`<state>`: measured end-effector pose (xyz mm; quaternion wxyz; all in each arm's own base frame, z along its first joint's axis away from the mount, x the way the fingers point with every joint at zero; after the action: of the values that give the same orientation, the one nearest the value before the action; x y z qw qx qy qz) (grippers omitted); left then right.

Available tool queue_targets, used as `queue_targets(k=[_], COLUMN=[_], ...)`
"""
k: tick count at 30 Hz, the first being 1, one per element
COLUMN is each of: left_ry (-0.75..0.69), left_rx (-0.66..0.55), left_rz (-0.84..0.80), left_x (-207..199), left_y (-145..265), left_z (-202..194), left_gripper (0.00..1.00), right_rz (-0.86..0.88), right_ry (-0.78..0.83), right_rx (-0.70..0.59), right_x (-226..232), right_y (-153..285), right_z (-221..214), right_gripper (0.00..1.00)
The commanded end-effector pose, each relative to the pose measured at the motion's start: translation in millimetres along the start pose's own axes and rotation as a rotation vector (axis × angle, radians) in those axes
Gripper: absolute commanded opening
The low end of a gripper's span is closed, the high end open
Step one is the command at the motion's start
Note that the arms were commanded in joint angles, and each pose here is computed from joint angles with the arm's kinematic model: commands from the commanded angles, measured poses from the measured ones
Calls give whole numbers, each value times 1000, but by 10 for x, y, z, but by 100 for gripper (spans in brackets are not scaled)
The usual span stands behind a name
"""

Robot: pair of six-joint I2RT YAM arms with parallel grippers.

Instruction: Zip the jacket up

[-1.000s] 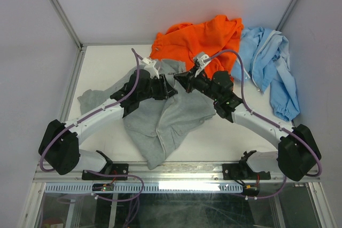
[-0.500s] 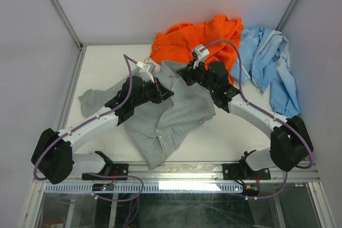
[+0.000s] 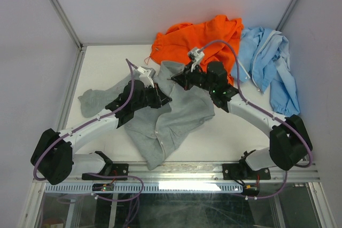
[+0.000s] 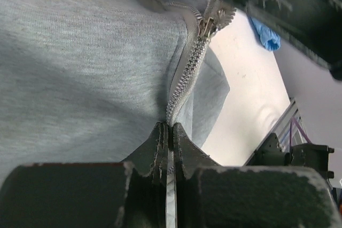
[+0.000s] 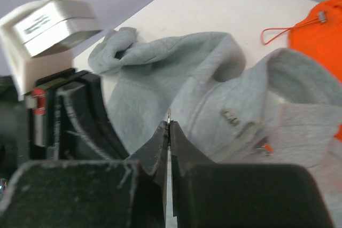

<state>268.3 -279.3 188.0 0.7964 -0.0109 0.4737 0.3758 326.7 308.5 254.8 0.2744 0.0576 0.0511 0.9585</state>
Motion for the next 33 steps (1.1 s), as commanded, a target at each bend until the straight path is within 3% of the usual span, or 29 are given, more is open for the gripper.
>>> queue_targets(k=[1,7,14,17,25,29,33], left_ry=[1,19,42,59,7,-33,-64], left_rx=[104,114,175,150,-8,-11,6], left_rz=[-33,-63,-78,-43,7,18,80], left_x=[-108,-91,14,111,-62,-192,-180], left_y=[9,14,134,248,347,140,-177], left_z=[-182,-278,-601,-603,23,258,448], left_gripper=[0,0,0,16,57,66,67], right_rz=[31,114,-87,-97,20,69,95], right_ry=[60,-5,83,141,253,254,251], right_rx=[-115,-1,-19,-11,-35,-22,-13], right_x=[419,929,546,479,678,756,800], right_y=[77,68,301,445,719,765,772], right_z=[142,-453,-561,-669,-950,-1129,-1237], right_gripper=[0,0,0,0,0,0,0])
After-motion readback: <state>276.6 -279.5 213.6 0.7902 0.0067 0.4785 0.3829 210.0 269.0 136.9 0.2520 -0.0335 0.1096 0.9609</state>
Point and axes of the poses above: each gripper's point midway between its finger pads, its own y axis back along the fingers, its own x axis along the line the jaws close on, z = x × y, the point moved 1 cm from there along y, back along the fingers, and after that the axes turned 12 degrees about y, right-handed, at the moved point
